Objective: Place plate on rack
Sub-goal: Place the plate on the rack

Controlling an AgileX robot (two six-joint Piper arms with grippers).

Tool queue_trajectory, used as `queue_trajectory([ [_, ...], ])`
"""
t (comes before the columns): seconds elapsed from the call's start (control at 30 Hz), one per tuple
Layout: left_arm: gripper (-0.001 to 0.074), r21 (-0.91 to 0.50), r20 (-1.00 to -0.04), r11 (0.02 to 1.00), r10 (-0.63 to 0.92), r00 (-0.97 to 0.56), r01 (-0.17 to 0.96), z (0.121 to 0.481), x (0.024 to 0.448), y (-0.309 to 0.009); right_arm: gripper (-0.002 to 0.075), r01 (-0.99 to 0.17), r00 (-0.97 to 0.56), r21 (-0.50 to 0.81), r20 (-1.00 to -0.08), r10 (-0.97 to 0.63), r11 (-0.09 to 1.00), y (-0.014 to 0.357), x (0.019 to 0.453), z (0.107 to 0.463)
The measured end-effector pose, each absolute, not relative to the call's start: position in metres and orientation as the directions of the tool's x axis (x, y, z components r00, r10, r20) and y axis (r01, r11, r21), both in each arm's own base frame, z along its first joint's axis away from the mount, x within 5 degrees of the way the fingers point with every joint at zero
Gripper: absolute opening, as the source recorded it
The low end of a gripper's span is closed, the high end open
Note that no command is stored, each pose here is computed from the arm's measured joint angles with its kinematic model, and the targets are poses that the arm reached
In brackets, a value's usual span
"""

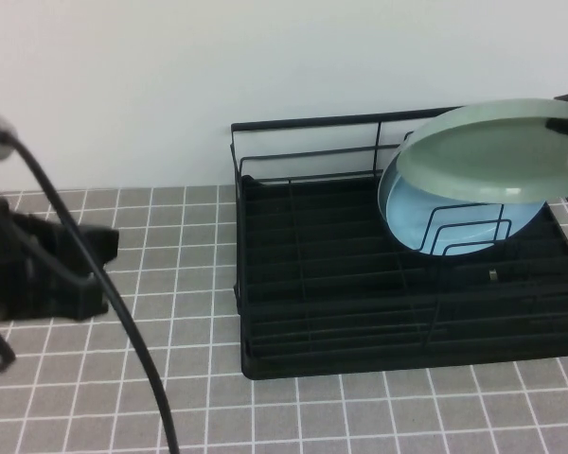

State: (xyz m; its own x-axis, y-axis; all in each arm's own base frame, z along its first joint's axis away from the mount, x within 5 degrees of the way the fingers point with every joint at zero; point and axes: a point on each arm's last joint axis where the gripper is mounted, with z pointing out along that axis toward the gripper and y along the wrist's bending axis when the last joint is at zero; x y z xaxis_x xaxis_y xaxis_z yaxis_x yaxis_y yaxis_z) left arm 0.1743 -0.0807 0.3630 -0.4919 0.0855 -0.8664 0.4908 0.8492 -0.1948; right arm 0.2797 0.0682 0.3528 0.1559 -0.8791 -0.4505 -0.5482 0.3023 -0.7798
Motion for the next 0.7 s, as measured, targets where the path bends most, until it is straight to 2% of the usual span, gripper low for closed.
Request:
queue_trajectory([
  [0.17,0.0,-0.193,-0.837,0.852,0.115,-0.534,0.487,0.347,0.172,-0.08,0.0096,-0.553,0.184,-0.797,-0.399,-0.899,0.241,0.071,0.299,0.348],
  [0.33,0.0,-0.19,-0.834,0.859,0.115,-0.54,0.475,0.346,0.173,-0.079,0.0096,-0.582,0.222,-0.797,-0.346,-0.912,0.161,0.076,0.315,0.339],
  [0.7,0.0,-0.139,-0.838,0.868,0.153,-0.523,0.477,0.345,0.174,-0.076,0.0095,-0.689,0.199,-0.716,-0.33,-0.923,0.107,0.082,0.351,0.289],
])
